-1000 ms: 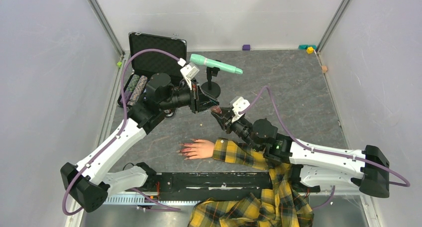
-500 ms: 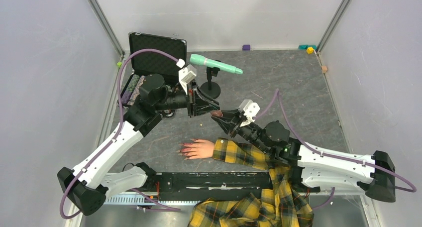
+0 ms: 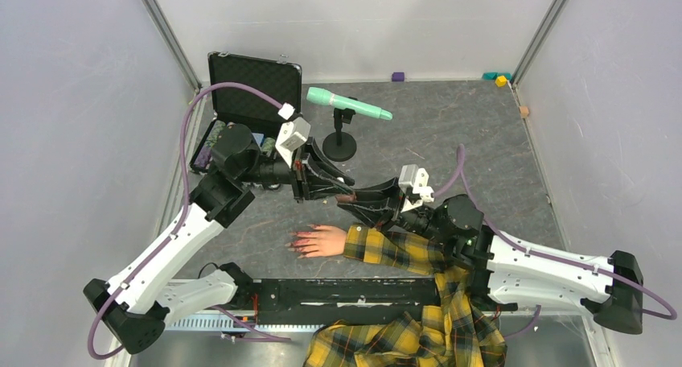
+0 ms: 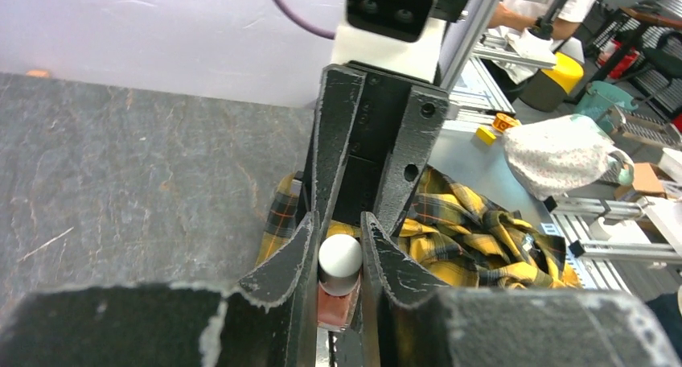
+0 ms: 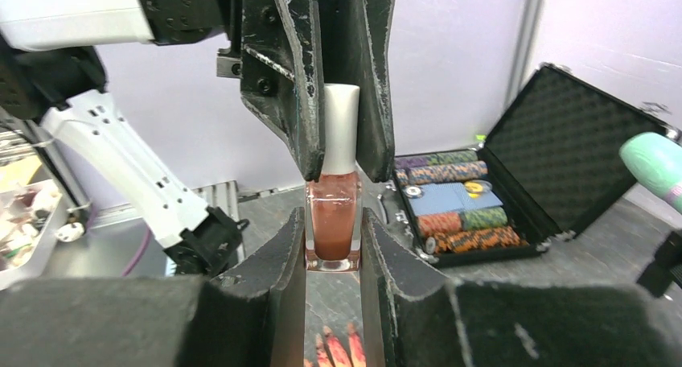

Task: Paint the nails
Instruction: Screw the nail polish bottle.

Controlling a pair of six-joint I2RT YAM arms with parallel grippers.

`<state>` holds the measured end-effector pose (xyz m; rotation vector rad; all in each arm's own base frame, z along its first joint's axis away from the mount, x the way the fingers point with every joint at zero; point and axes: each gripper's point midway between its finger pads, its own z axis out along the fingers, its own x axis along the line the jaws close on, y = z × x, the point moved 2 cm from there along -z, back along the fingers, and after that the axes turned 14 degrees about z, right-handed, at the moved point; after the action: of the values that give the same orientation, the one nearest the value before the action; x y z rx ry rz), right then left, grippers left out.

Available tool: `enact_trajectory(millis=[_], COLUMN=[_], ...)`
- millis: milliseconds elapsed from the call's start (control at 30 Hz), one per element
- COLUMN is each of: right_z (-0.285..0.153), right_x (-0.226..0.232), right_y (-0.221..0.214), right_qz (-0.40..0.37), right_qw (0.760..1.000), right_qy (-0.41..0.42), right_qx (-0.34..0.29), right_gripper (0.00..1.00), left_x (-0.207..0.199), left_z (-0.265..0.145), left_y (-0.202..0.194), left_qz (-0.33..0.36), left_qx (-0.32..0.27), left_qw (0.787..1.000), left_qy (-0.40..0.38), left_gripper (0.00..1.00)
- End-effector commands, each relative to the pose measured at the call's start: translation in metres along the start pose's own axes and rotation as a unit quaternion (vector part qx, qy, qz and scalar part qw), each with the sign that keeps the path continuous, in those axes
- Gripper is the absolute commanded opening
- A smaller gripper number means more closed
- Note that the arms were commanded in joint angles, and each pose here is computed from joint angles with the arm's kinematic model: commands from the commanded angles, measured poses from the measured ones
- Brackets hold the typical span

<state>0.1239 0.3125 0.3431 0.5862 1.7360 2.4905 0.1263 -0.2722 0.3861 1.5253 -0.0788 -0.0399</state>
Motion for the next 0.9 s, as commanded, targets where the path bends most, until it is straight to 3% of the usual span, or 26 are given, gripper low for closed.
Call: enact_trajectory(millis=[0,600,733,867], right_z=[0.005,0.0,0.0,0.001], right_x=[0.028,0.042,0.038,0.03], right_y=[0.025,0.031,0.03,0.026], right_qz=[0.0,0.022,0.014,0.003], right_qw=[0.996,0.988,0.99,0.993], right_qy=[0.083,0.142,0.133,0.108], right_qx=[-0.042,-0.057,-0.052,-0.04], right_gripper=[0.0,0.0,0.0,0.0], left_x=[-0.036,-0.05,-0.045,-0.029], left_z=[0.005,0.005,0.005,0.001], left_y=[-0.003,-0.005,-0.004,0.0], left_qz=[-0.018,-0.027,-0.016,0.01], left_qx=[0.01,0.016,0.016,0.015], left_qw=[0.995,0.989,0.993,0.999], left_qy=[-0.099,-0.145,-0.118,-0.041], left_gripper=[0.02,0.02,0.34,0.89])
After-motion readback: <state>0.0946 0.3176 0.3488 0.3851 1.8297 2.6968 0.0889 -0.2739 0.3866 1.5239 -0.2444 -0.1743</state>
